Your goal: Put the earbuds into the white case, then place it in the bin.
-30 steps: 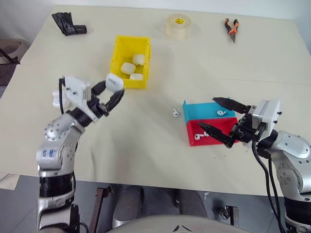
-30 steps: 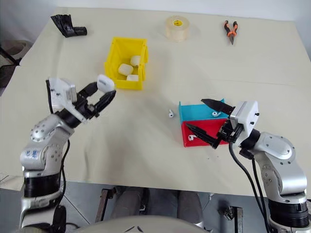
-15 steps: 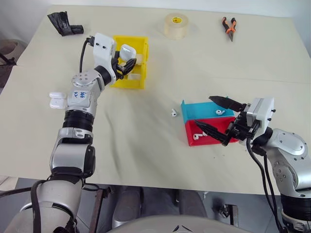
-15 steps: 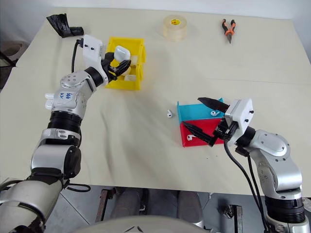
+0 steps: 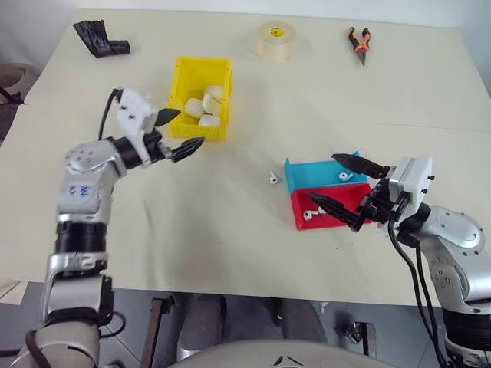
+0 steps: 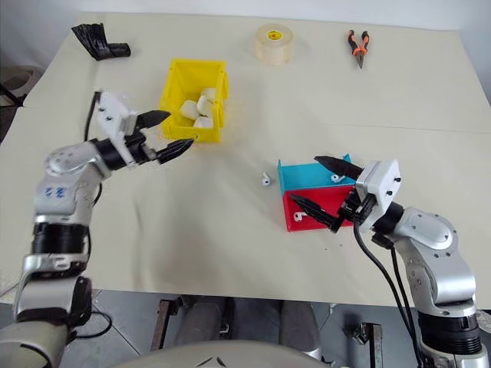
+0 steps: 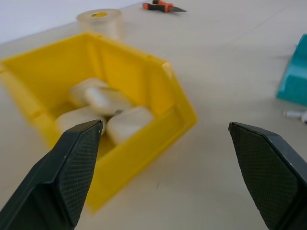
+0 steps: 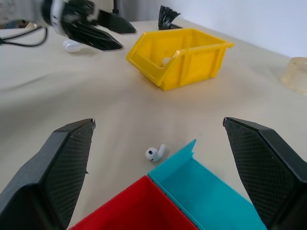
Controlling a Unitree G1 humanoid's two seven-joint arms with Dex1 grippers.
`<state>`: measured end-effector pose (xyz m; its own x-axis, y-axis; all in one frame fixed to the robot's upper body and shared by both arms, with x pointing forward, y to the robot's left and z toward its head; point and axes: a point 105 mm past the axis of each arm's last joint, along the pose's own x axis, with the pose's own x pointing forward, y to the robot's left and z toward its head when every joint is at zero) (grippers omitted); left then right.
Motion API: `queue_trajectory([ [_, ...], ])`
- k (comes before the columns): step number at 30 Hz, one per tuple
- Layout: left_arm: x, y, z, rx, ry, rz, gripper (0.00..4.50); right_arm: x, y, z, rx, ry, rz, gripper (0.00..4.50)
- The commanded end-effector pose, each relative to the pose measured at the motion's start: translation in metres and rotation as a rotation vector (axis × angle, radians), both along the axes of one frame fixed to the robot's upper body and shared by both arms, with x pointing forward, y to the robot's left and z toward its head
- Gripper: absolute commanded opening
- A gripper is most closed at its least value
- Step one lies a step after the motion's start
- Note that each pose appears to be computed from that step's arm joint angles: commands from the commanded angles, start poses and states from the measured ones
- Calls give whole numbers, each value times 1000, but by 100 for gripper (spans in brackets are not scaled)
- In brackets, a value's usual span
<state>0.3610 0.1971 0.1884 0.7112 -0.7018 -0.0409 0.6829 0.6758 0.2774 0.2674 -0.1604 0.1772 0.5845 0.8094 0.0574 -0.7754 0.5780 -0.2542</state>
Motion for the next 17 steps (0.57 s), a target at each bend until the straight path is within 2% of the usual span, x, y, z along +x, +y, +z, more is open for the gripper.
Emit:
queue_trajectory([
  [1, -26, 5, 18, -10, -90, -65, 447, -1, -7, 8, -23, -42, 2, 450],
  [4, -50, 3, 10, 4, -87, -131, 447, 1, -11, 8, -31, -33, 6, 450],
  [8, -68, -5, -2, 3, -70, -157, 447, 2, -15, 8, -36, -14, 22, 450],
  [12, -75, -19, -8, -27, -60, -176, 447, 4, -19, 9, -43, -9, 17, 450],
  [17, -71, -25, -16, 25, -31, -167, 447, 8, -25, 10, -44, -20, -17, 450],
])
